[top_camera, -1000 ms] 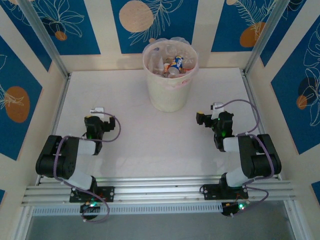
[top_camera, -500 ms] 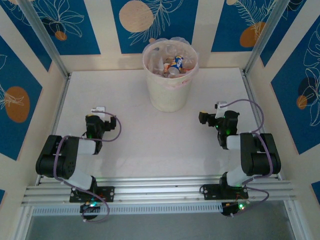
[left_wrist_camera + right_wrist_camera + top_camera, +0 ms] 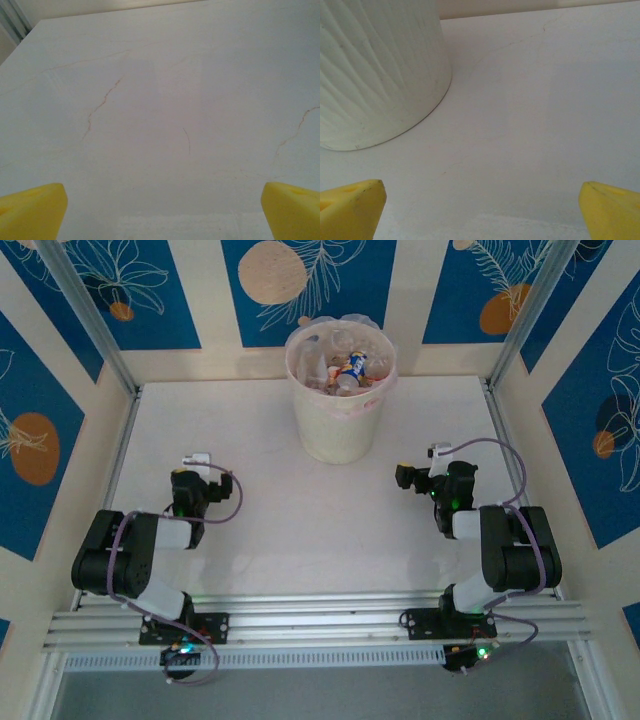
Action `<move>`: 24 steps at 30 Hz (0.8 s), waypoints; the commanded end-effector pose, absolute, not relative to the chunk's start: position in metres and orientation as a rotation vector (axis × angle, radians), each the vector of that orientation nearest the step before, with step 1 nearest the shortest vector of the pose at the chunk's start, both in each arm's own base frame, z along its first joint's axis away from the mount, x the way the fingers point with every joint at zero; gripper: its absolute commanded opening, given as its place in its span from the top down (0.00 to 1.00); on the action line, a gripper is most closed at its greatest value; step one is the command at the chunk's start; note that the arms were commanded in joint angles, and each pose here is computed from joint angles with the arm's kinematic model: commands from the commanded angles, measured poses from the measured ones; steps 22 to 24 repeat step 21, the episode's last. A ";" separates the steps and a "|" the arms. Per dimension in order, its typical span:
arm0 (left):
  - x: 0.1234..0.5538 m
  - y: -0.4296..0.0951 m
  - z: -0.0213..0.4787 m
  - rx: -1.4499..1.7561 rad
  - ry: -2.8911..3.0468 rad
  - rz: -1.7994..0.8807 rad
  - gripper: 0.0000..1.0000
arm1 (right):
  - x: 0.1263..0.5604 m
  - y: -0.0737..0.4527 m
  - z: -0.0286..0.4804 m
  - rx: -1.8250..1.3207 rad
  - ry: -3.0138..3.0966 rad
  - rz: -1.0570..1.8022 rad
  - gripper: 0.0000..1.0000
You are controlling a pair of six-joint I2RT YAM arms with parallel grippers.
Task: Put the plastic bottles in the bin
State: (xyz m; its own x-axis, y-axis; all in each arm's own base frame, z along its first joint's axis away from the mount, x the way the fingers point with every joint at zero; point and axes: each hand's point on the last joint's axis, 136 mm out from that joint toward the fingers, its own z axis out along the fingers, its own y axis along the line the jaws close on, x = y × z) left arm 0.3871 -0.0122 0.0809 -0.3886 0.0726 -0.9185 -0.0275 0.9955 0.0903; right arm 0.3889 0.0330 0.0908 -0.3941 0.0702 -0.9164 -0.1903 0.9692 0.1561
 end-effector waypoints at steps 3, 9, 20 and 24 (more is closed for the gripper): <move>0.393 -0.011 0.089 0.038 1.939 0.102 0.00 | 0.394 0.037 0.095 -0.090 1.949 0.297 0.01; 0.394 -0.011 0.090 0.039 1.937 0.102 0.01 | 0.394 0.037 0.095 -0.090 1.950 0.298 0.01; 0.394 -0.016 0.089 0.071 1.943 0.082 0.01 | 0.394 0.036 0.095 -0.091 1.949 0.296 0.01; 0.394 -0.016 0.089 0.071 1.944 0.081 0.00 | 0.394 0.036 0.095 -0.090 1.949 0.296 0.01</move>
